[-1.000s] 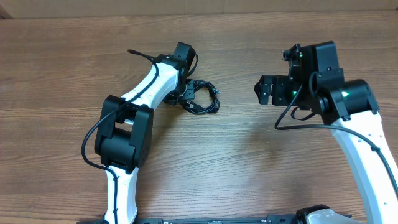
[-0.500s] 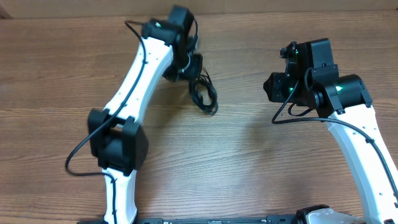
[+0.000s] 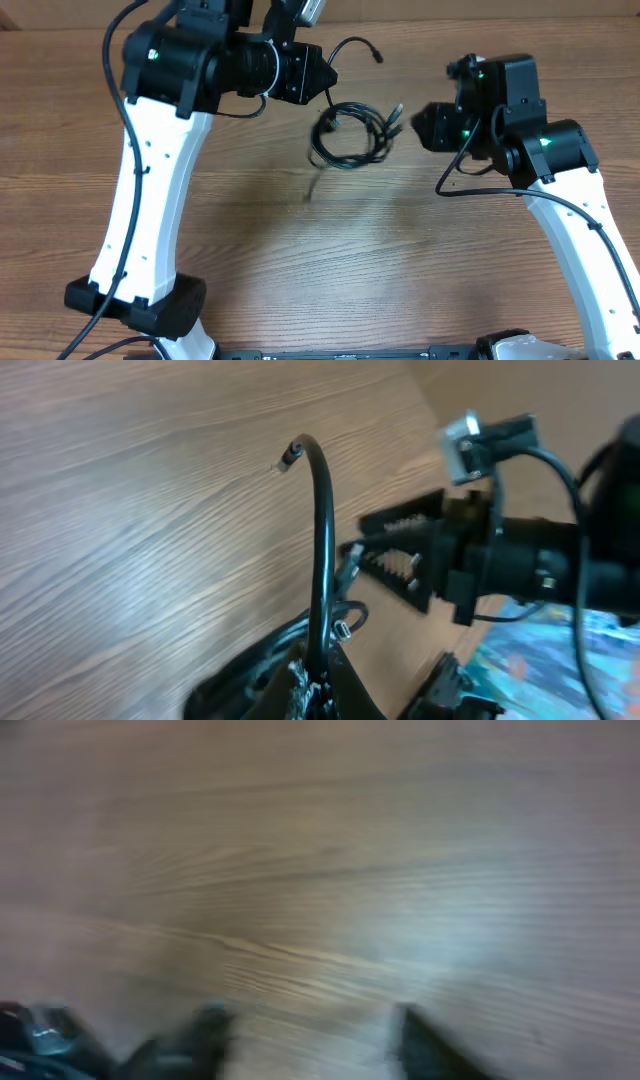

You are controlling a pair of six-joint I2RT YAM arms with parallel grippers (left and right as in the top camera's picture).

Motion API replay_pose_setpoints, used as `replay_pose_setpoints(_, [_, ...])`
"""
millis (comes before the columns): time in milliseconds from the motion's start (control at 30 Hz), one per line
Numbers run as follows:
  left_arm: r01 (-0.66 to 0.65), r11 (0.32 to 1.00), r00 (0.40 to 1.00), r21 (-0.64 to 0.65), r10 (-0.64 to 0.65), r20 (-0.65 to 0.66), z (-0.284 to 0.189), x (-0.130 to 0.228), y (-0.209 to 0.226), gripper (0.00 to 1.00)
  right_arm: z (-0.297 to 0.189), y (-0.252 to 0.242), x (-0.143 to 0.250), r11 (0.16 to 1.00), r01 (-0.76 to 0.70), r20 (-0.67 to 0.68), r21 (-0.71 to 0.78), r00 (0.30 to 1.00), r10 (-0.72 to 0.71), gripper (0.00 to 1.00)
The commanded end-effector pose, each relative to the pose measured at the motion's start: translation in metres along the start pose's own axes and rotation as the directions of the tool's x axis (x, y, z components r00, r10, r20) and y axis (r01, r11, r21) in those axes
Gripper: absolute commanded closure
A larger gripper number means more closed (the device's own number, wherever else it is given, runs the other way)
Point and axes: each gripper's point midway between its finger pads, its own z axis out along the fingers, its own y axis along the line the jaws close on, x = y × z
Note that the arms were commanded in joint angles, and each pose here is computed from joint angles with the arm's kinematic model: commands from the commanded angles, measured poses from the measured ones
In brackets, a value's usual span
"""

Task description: Untangle cables

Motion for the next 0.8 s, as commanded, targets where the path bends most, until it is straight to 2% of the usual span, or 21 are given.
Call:
replay_pose_setpoints(0, [0.02,0.999,0.997,0.047,-0.023,0.067,-0.023,-0.011,-0.01,0.96,-0.007,0.048,-0.002,0.963,0.048,0.005,-0.264,0.999,-0.048,0.0])
replay_pose_setpoints(133, [0.064,0.998,0.99,0.025,-0.066,0.121,-0.039,-0.02,0.003,0.96,-0.026,0.093,-0.006,0.84,0.188,0.077,-0.509,0.982,-0.173,0.0])
replay_pose_setpoints(267, [0.108,0.994,0.983,0.004,-0.108,0.148,-0.05,-0.025,0.018,0.96,-0.041,0.114,-0.011,0.746,0.259,0.146,-0.613,0.966,-0.216,0.0])
replay_pose_setpoints(433, [0.127,0.992,0.978,0.015,-0.128,0.166,-0.056,-0.029,0.023,0.96,-0.045,0.129,-0.006,0.703,0.29,0.161,-0.65,0.956,-0.245,0.0])
replay_pose_setpoints(633, [0.129,0.992,0.977,0.014,-0.129,0.17,-0.057,-0.03,0.024,0.96,-0.048,0.162,0.003,0.623,0.403,0.237,-0.67,0.912,-0.335,0.0])
replay_pose_setpoints(767, [0.13,0.99,0.979,0.048,-0.136,0.152,-0.056,-0.027,0.018,0.96,-0.039,0.17,0.002,0.651,0.441,0.261,-0.617,0.896,-0.359,0.0])
